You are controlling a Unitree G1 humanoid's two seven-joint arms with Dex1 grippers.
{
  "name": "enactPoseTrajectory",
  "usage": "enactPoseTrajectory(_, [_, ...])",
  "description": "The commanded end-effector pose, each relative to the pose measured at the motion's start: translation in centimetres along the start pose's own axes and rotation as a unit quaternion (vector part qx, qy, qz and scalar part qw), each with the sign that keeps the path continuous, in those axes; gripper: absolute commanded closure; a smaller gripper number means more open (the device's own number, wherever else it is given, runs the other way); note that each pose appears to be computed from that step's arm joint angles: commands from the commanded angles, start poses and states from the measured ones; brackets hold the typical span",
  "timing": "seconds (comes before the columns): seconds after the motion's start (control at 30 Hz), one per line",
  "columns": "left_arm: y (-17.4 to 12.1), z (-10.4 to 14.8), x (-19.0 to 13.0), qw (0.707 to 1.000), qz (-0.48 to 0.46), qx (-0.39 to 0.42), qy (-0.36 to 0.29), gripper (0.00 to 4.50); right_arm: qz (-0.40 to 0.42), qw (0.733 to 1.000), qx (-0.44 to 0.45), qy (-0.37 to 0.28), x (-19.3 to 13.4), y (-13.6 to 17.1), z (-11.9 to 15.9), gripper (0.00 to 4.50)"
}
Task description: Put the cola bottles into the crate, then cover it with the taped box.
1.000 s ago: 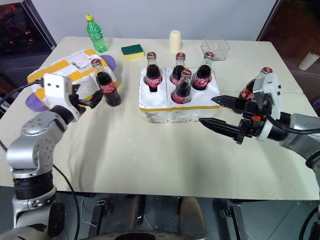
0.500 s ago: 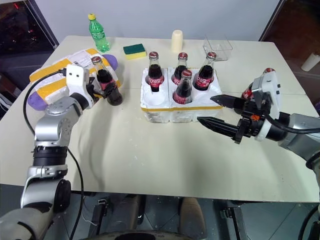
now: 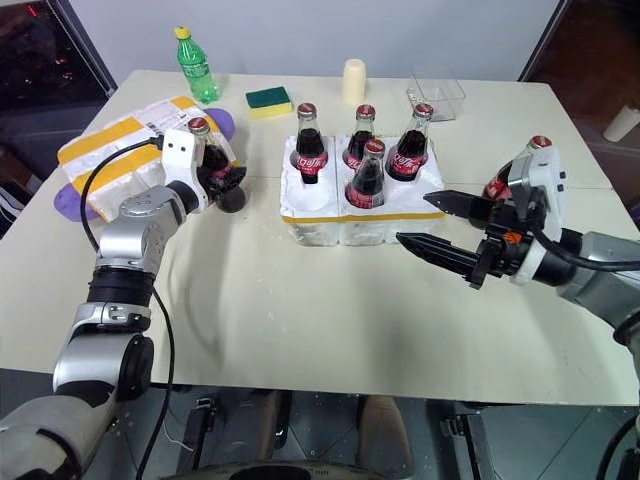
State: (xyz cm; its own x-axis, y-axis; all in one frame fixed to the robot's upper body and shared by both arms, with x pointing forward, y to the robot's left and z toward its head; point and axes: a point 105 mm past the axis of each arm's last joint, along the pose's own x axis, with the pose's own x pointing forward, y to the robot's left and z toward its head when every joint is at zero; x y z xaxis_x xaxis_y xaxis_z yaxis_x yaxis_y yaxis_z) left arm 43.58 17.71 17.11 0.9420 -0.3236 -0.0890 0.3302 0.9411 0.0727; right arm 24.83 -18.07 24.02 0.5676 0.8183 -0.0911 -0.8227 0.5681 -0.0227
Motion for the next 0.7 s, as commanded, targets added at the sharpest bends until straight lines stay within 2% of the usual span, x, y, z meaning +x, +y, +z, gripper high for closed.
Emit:
enactPoseTrajectory(0.03, [0.3, 3.5, -0.4, 0.999, -0.005, 0.021, -0.048, 1.66, -0.008, 1.000, -0.025, -0.015, -0.6, 0.3, 1.1, 0.00])
enactPoseTrajectory(0.13, [0.3, 7.1, -1.8, 0.994, -0.051, -0.015, -0.097, 1.66, -0.012, 1.000, -0.024, -0.011, -0.8, 0.3, 0.9, 0.00])
enactPoseTrajectory(0.23, [-0.7, 10.1, -4.0, 0.981, -0.143, -0.046, -0.121, 1.66, -0.014, 1.000, -0.025, -0.010, -0.8, 0.3, 0.8, 0.00])
enactPoseTrajectory(0.33, [-4.2, 12.2, -7.7, 0.945, -0.306, -0.019, -0.116, 1.66, -0.016, 1.000, -0.025, -0.009, -0.9, 0.3, 0.7, 0.00])
enactPoseTrajectory(0.43, [-6.1, 13.2, -9.5, 0.918, -0.379, 0.012, -0.117, 1.66, -0.018, 0.999, -0.025, -0.009, -1.0, 0.3, 0.6, 0.00])
enactPoseTrajectory(0.57, [-8.6, 14.2, -7.7, 0.903, -0.410, 0.027, -0.125, 1.66, -0.028, 0.999, -0.025, -0.014, -1.1, 0.3, 0.5, 0.00])
enactPoseTrajectory(0.7, [-10.0, 13.6, -5.2, 0.905, -0.406, 0.044, -0.123, 1.66, -0.035, 0.999, -0.025, -0.017, -1.3, 0.5, 0.4, 0.00])
